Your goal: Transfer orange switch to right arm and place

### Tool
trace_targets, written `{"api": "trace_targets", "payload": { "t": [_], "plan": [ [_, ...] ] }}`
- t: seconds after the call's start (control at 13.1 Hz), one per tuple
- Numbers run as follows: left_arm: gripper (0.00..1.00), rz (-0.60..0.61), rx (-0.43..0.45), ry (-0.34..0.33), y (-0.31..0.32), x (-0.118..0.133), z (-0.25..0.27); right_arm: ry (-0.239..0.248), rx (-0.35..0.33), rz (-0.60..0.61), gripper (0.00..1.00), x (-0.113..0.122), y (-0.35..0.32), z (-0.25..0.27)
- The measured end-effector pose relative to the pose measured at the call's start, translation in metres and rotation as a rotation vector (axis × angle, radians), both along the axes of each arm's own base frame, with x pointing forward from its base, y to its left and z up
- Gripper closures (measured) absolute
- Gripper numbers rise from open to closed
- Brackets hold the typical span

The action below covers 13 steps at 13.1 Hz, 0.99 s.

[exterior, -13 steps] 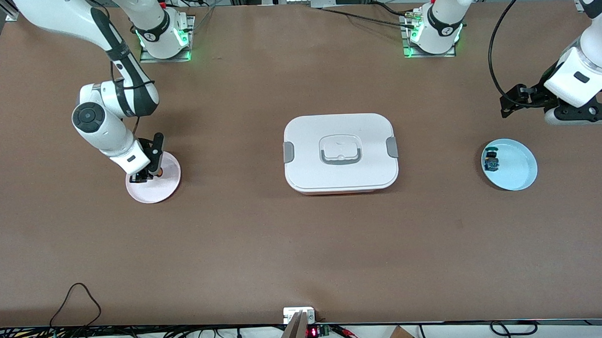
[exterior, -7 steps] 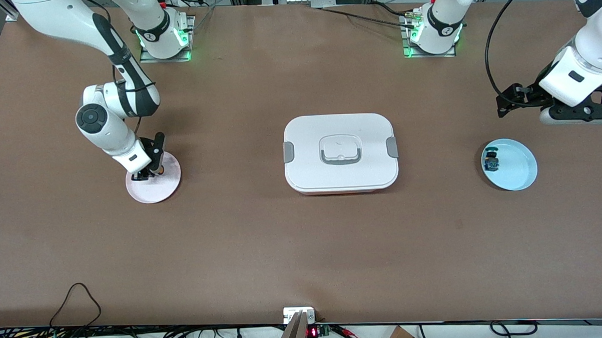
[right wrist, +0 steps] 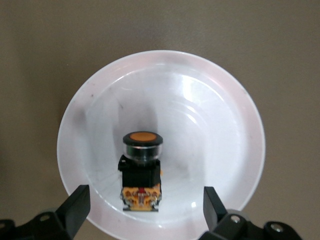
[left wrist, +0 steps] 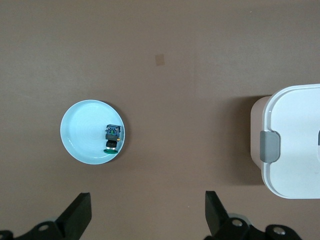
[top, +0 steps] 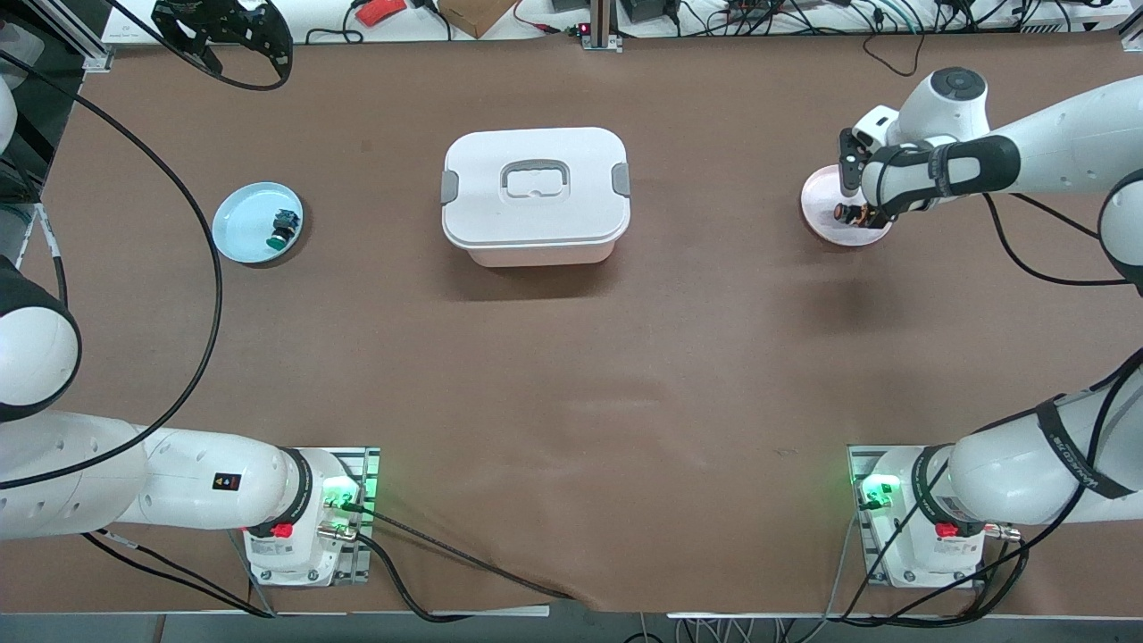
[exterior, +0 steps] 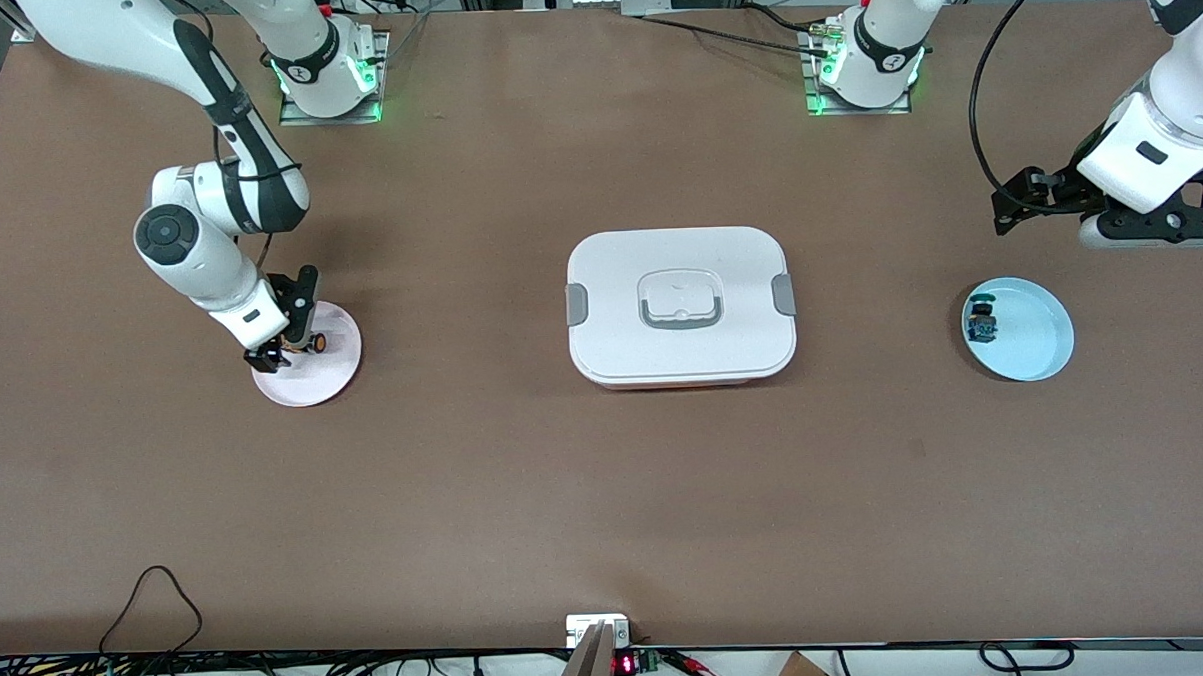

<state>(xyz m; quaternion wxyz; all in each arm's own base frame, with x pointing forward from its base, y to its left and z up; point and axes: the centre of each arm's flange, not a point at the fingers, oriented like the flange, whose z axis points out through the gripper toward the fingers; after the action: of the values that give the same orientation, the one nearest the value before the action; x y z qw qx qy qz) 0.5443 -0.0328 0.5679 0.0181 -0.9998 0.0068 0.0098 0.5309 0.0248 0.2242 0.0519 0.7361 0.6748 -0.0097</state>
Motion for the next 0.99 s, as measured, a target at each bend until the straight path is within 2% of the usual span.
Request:
{"api": "trace_targets", "payload": {
  "t": [0.15, 0.23, 0.38, 0.61, 0.99],
  "plan": [
    [0.0, 0.001, 0.0, 0.0, 0.0, 0.0, 0.0, -0.014, 0.007, -0.046, 0.0, 0.01, -0.001, 0.038],
    [0.0, 0.002, 0.0, 0.0, 0.0, 0.0, 0.0, -0.013, 0.031, -0.093, 0.0, 0.016, -0.002, 0.059],
    [0.0, 0.002, 0.0, 0.001, 0.001, 0.0, 0.0, 0.013, 0.088, -0.183, 0.0, 0.032, 0.001, 0.107],
    [0.0, 0.003, 0.0, 0.002, 0.001, 0.0, 0.0, 0.034, 0.114, -0.348, 0.0, 0.057, 0.004, 0.178],
    [0.0, 0.006, 0.0, 0.002, 0.002, 0.0, 0.0, 0.124, 0.209, -0.858, 0.0, 0.066, 0.016, 0.238]
  ]
}}
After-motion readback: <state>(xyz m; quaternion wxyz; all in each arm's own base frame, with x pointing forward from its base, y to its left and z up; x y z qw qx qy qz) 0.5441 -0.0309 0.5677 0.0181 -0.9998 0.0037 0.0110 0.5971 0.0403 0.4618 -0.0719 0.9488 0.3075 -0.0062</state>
